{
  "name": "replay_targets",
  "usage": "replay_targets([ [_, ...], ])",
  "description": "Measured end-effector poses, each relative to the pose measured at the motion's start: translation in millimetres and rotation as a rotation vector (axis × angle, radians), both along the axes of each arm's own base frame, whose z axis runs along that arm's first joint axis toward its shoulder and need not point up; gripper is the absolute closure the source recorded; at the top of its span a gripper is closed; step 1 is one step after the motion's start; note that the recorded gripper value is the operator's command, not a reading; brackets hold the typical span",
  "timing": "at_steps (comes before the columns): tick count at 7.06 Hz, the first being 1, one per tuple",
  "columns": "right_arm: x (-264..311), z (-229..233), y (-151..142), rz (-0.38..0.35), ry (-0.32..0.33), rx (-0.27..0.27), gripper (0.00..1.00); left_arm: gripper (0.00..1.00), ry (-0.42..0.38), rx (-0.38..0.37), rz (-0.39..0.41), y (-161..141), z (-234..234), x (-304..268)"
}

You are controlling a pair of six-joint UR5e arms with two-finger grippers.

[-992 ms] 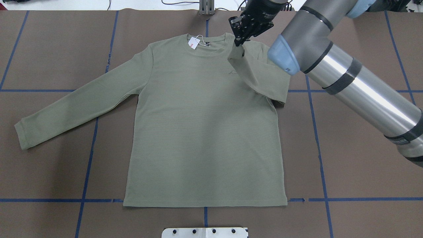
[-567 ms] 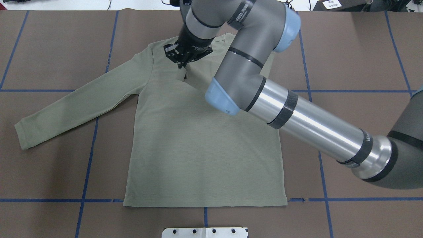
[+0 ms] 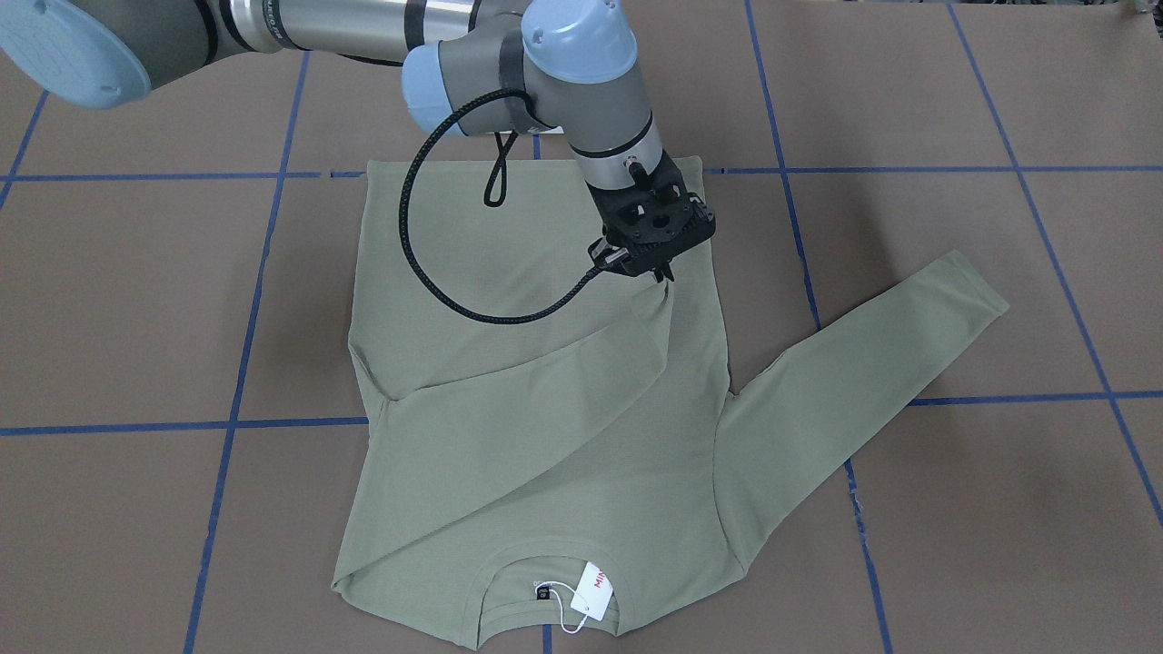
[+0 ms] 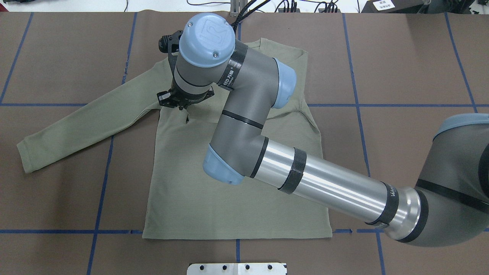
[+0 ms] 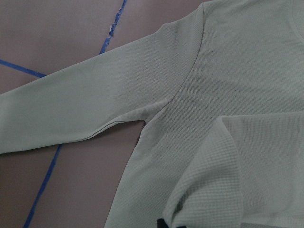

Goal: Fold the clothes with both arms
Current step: 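Carry the sleeve with the right gripper across the shirt toward the far shoulder, then lay the sleeve down, open the right gripper and withdraw it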

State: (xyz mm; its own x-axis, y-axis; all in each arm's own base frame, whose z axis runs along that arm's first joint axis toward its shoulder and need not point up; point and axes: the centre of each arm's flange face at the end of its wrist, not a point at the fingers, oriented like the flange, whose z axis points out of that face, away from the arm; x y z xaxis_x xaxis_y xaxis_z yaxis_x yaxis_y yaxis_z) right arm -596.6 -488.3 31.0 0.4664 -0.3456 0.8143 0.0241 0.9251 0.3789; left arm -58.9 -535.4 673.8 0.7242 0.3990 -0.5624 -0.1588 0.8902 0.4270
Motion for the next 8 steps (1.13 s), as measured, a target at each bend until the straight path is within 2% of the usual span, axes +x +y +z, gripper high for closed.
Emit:
replay_targets([
  [2, -19, 8, -10, 0.01, 0.032, -0.009, 1.0, 0.0, 0.0, 0.001, -0.001, -1, 0, 0],
  [3, -36, 5, -14, 0.015, 0.031, 0.0, 0.15, 0.0, 0.0, 0.002, -0.001, -1, 0, 0],
  [4, -56, -6, -6, 0.015, 0.018, 0.021, 0.01, 0.0, -0.001, 0.004, -0.001, -2, -1, 0],
  [6, -80, -33, 20, 0.008, -0.01, 0.054, 0.01, 0.0, -0.001, 0.007, -0.001, -2, -2, 0],
  [8, -84, -36, 25, 0.015, -0.014, 0.044, 0.01, 0.0, -0.001, 0.004, -0.001, -2, -1, 0],
])
